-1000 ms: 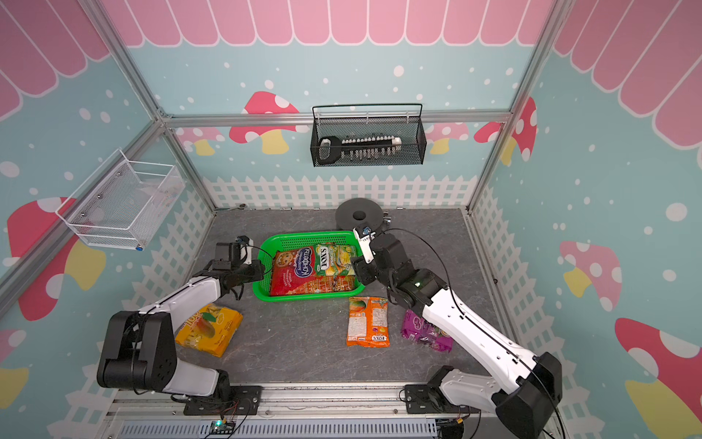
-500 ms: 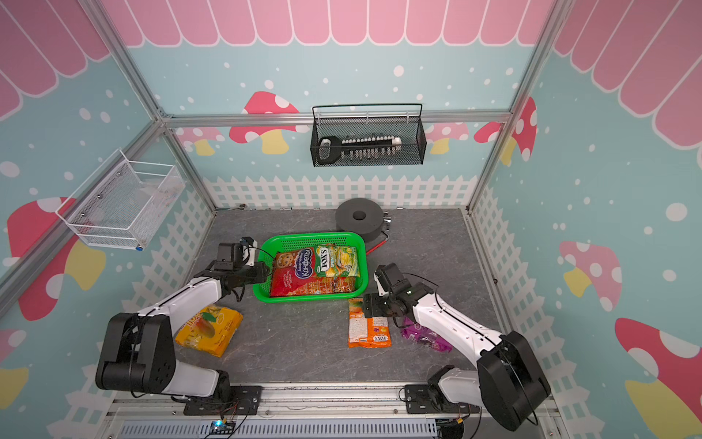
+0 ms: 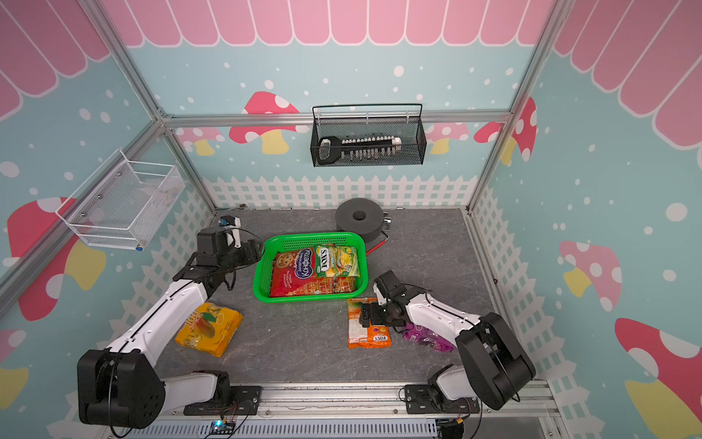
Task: Put the candies in the basket
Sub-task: Pick up the candy at the center of the board.
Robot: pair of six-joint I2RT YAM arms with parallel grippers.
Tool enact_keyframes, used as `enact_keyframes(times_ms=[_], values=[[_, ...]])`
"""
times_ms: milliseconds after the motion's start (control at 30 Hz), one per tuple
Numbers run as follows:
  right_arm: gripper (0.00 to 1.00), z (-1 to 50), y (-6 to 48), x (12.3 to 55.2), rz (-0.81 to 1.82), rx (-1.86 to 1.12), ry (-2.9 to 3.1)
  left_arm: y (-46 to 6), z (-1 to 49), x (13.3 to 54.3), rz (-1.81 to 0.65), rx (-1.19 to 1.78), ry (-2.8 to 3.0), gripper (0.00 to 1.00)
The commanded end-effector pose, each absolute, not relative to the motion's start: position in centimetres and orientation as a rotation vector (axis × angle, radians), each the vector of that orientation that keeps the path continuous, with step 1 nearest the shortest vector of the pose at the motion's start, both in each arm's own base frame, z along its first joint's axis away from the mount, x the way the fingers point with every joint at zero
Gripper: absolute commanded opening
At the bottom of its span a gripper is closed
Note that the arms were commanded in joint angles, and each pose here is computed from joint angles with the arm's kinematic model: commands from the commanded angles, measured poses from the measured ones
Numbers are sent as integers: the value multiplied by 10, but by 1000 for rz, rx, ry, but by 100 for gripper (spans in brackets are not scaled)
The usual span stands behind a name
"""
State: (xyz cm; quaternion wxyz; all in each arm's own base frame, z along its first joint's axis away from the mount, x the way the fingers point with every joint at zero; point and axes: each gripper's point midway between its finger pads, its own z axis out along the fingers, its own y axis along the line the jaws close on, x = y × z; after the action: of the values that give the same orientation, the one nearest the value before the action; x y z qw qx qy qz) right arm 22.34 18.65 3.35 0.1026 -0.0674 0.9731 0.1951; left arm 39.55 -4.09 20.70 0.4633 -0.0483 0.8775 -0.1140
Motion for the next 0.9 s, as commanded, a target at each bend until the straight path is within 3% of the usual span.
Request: enact_keyframes(times_ms=[0, 233, 467, 867], values=[[99, 23, 197, 211, 687, -279, 2889, -79, 208, 380, -490, -59, 2171, 65], [98, 41, 201, 209, 759, -263, 2848, -168, 178, 298, -872, 92, 2320, 67], [89, 50, 167, 216, 682, -59, 2807, -231, 126, 218, -1101, 314, 2533, 67], [81, 46, 181, 213, 895, -107, 2729, -275, 78, 188, -1185, 550, 2610, 67]])
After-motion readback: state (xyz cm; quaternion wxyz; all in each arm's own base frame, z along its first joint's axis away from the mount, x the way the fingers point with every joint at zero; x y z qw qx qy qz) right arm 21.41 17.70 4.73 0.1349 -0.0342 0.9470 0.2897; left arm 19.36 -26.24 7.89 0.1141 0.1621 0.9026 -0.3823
